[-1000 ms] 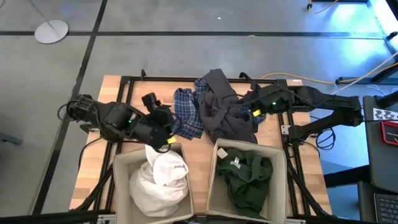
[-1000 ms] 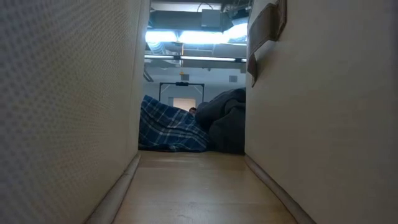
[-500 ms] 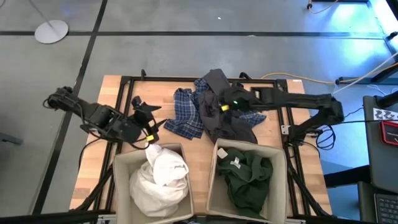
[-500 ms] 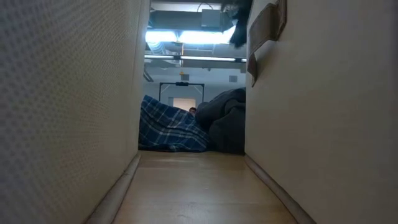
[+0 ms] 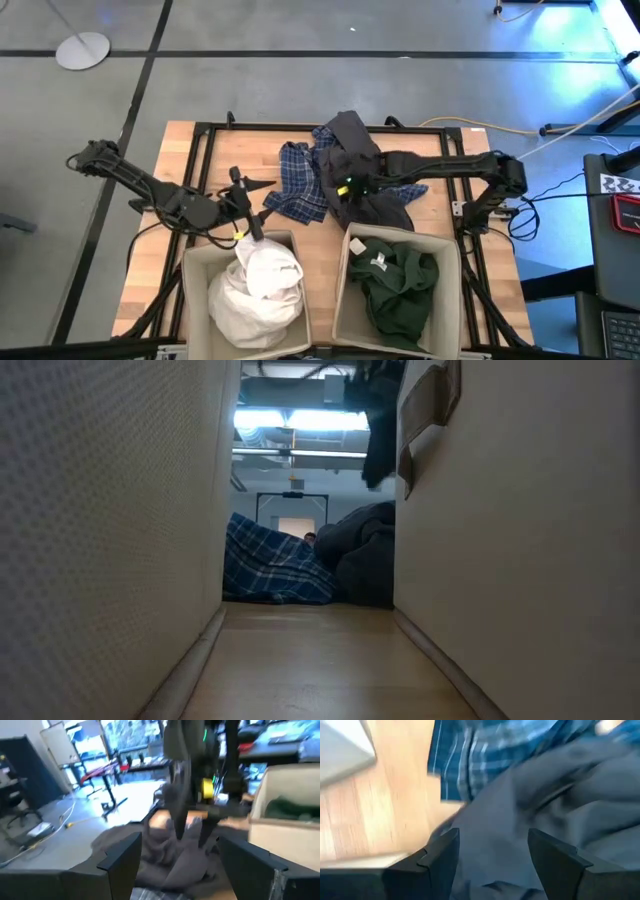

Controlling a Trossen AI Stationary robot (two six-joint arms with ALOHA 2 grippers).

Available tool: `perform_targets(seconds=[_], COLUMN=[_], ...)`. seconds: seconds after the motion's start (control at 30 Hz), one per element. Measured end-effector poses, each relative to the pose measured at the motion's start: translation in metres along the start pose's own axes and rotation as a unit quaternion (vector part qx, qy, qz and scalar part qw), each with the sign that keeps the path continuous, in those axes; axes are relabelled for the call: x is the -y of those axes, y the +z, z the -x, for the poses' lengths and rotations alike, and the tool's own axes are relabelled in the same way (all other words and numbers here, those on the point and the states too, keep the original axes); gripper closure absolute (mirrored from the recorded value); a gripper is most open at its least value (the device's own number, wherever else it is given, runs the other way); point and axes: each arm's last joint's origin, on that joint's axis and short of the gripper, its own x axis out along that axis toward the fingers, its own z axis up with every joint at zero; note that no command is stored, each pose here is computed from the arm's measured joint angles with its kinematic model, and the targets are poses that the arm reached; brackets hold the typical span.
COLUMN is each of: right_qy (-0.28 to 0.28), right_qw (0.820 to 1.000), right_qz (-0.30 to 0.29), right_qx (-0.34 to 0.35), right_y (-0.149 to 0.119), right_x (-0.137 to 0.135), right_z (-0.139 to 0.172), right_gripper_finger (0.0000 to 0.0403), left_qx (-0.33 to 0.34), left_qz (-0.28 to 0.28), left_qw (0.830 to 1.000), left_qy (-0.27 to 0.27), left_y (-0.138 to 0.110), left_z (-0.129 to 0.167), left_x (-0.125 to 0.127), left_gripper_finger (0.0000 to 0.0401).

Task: Sort clothes
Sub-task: Put the black shirt into the right laundry organizer

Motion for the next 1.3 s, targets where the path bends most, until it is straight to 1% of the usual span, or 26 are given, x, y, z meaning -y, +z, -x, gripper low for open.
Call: perform_targets(seconds=[0.13,0.27,0.4,0.47,0.6,0.77,0.93,0.97,1.1,1.23,1.3], right_qy=[-0.011,-0.021,-0.046,-0.039,-0.004,-0.004,-0.002,-0.003,-0.003,-0.018,-0.021], right_qw=[0.999,0.998,0.995,0.994,0.993,0.991,0.989,0.988,0.987,0.986,0.986], right_qz=[-0.004,-0.001,0.005,0.006,0.017,0.019,0.017,0.018,0.039,0.056,0.057], right_qx=[-0.041,-0.066,-0.091,-0.103,-0.12,-0.13,-0.147,-0.15,-0.157,-0.154,-0.153], right_y=[-0.003,-0.005,-0.008,-0.01,-0.012,-0.014,-0.017,-0.018,-0.02,-0.02,-0.02], right_x=[-0.003,-0.004,-0.004,-0.005,-0.008,-0.009,-0.008,-0.009,-0.01,-0.009,-0.009], right_z=[-0.024,-0.045,-0.063,-0.07,-0.08,-0.092,-0.112,-0.117,-0.127,-0.129,-0.129], right_gripper_finger=[0.0166,0.0166,0.0166,0.0166,0.0166,0.0166,0.0166,0.0166,0.0166,0.0166,0.0171], left_qx=[0.015,0.015,0.015,0.014,0.014,0.014,0.026,0.03,0.04,0.062,0.075], left_qz=[-0.008,-0.009,-0.009,-0.009,-0.01,-0.009,0.041,0.045,0.03,0.062,0.066], left_qw=[0.999,0.999,0.999,0.999,0.999,0.999,0.998,0.998,0.998,0.996,0.995], left_qy=[-0.03,-0.031,-0.031,-0.031,-0.031,-0.031,-0.027,-0.026,-0.024,-0.023,-0.02], left_y=[-0.001,-0.001,-0.001,-0.002,-0.002,-0.002,0.002,0.003,0.004,0.008,0.012], left_z=[0.0,0.0,0.0,0.0,0.0,0.0,-0.002,-0.003,-0.007,-0.01,-0.009], left_x=[0.002,0.003,0.003,0.003,0.003,0.003,0.002,0.002,0.006,0.01,0.009], left_gripper_finger=[0.015,0.015,0.015,0.015,0.015,0.015,0.015,0.015,0.015,0.015,0.015])
